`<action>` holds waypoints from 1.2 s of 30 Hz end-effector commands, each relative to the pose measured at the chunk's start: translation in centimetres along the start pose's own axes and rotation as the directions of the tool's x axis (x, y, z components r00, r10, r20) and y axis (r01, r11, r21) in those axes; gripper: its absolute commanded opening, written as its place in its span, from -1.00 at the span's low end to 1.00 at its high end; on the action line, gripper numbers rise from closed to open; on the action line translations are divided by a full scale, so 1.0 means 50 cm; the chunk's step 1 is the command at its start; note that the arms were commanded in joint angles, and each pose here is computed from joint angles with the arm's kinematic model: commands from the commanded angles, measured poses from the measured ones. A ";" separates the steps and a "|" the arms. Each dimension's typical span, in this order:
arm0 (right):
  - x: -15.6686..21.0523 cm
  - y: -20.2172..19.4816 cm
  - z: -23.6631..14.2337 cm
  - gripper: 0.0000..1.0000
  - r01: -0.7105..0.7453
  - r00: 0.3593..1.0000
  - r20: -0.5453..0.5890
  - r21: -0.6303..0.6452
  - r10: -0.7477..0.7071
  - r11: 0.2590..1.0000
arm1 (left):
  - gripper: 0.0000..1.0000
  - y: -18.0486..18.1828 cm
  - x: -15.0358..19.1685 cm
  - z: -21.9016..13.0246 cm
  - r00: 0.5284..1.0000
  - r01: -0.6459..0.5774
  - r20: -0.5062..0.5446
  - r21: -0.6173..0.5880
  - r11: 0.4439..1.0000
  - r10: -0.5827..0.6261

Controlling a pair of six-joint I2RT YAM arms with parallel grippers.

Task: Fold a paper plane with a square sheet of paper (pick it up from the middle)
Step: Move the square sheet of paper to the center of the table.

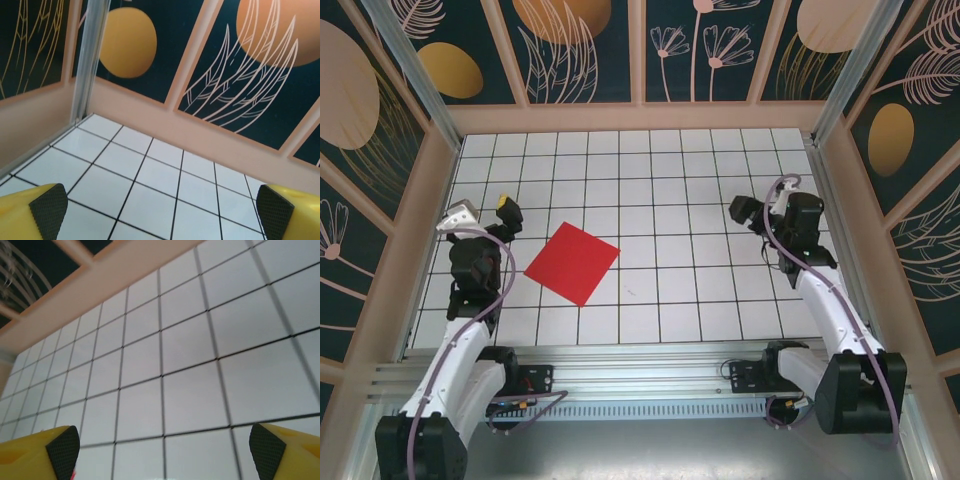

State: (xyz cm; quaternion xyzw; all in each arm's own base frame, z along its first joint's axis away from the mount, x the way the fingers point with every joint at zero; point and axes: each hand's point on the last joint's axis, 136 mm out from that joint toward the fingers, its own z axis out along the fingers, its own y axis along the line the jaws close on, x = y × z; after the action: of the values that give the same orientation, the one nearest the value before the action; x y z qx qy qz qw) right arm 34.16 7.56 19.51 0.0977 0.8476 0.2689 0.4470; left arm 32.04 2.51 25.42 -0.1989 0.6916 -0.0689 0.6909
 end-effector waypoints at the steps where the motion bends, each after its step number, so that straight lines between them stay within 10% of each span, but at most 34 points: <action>1: 0.081 0.107 0.000 0.76 -0.032 0.984 -0.180 -0.159 0.003 0.987 | 0.97 0.025 0.051 -0.010 0.973 0.061 -0.216 -0.117 0.991 -0.085; 16: 0.279 0.335 0.109 0.66 0.136 0.895 -0.376 -0.280 -0.239 0.950 | 0.98 -0.055 0.091 -0.092 0.918 0.164 -0.382 0.116 0.980 -0.108; 36: 0.492 0.542 0.378 0.34 0.113 0.701 -0.618 -0.396 -0.356 0.911 | 0.97 -0.012 0.168 -0.115 0.848 0.184 -0.503 -0.012 0.983 -0.165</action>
State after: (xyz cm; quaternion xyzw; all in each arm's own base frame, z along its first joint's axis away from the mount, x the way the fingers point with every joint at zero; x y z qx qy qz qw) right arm 34.43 45.39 9.06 -0.1754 0.8971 0.3615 0.1838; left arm 27.21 -2.24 19.07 -0.2056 0.8232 -0.1869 0.4951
